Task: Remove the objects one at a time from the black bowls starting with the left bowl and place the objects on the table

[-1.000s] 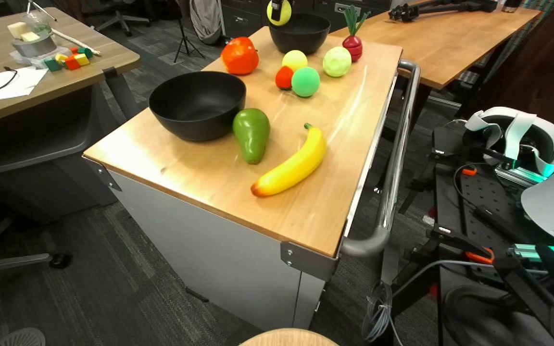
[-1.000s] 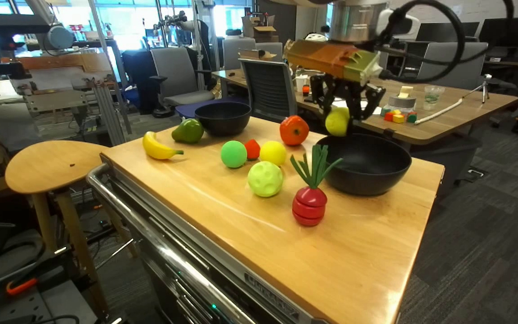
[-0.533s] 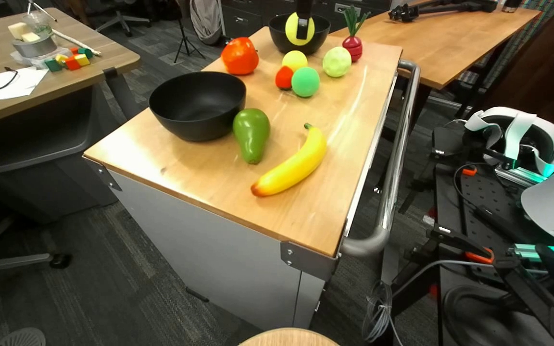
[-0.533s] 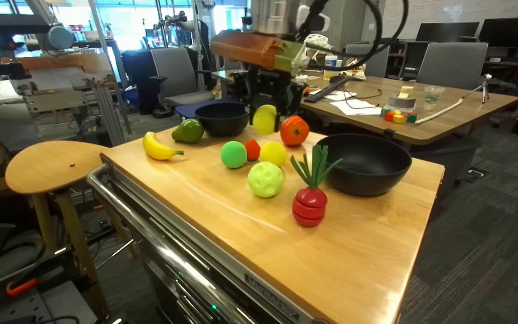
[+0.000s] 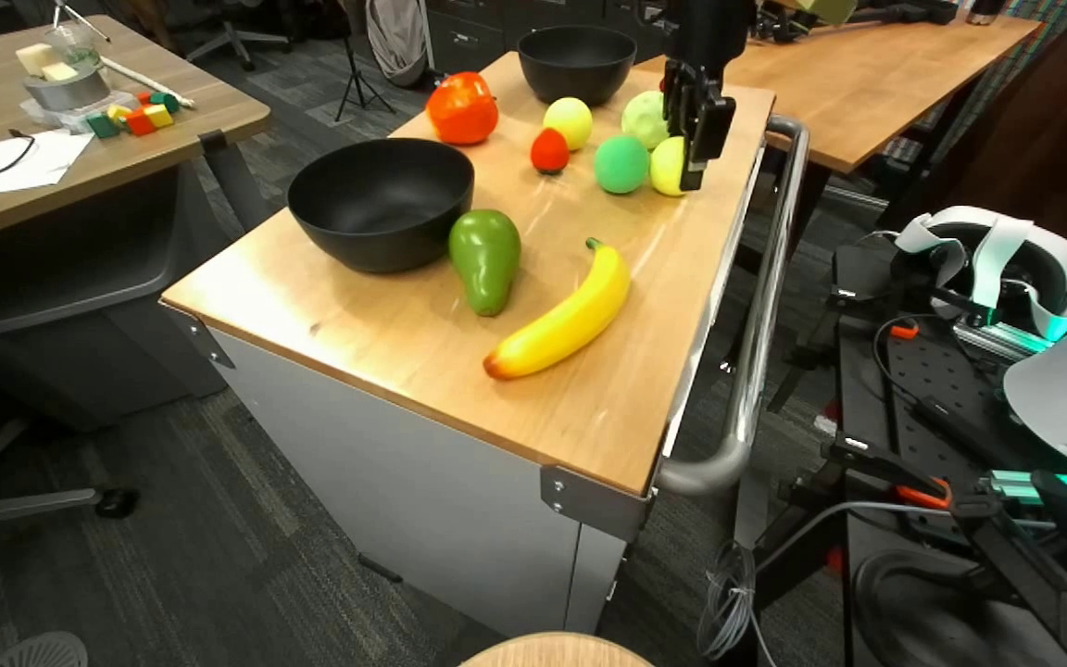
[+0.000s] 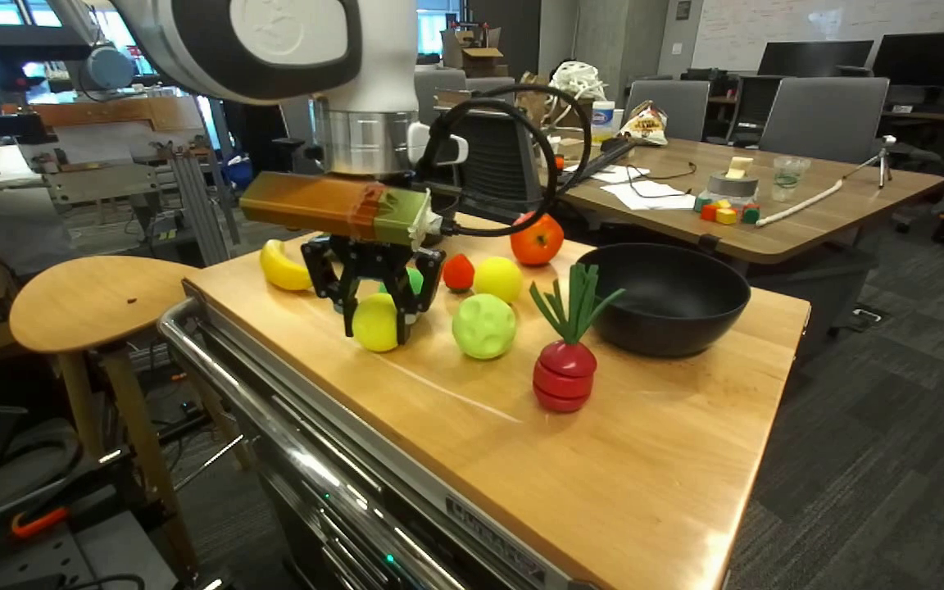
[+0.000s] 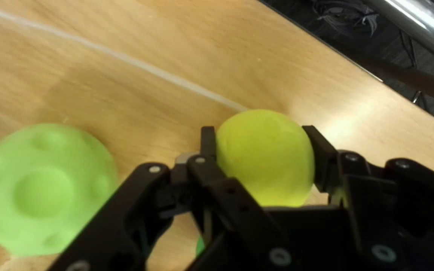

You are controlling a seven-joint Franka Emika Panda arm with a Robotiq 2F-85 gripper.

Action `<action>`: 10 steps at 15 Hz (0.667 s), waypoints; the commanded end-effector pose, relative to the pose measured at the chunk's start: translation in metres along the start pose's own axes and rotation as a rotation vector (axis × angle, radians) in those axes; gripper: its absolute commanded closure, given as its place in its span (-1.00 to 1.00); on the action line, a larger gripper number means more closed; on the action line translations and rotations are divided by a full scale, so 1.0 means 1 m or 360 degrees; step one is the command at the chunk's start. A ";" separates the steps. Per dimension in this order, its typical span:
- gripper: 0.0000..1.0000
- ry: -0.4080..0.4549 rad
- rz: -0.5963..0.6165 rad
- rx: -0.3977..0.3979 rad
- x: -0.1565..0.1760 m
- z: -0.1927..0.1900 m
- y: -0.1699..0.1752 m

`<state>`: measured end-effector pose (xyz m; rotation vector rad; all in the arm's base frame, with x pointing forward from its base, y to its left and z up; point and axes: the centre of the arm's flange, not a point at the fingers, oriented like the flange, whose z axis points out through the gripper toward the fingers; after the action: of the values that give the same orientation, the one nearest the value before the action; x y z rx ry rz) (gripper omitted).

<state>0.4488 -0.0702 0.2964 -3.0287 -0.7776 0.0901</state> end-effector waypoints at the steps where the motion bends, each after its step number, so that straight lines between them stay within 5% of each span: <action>1: -0.23 0.0132 -0.0122 -0.0103 -0.027 0.001 -0.019; 2: -0.62 0.0162 -0.0147 -0.0122 -0.030 0.001 -0.021; 5: -0.94 0.0198 -0.0209 -0.0176 -0.036 -0.005 -0.032; 8: -1.00 0.0257 -0.0320 -0.0201 -0.039 -0.044 -0.062; 10: -1.00 0.0425 -0.0398 -0.0210 -0.037 -0.082 -0.083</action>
<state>0.4100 -0.0401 0.3189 -3.0076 -1.0612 -0.1721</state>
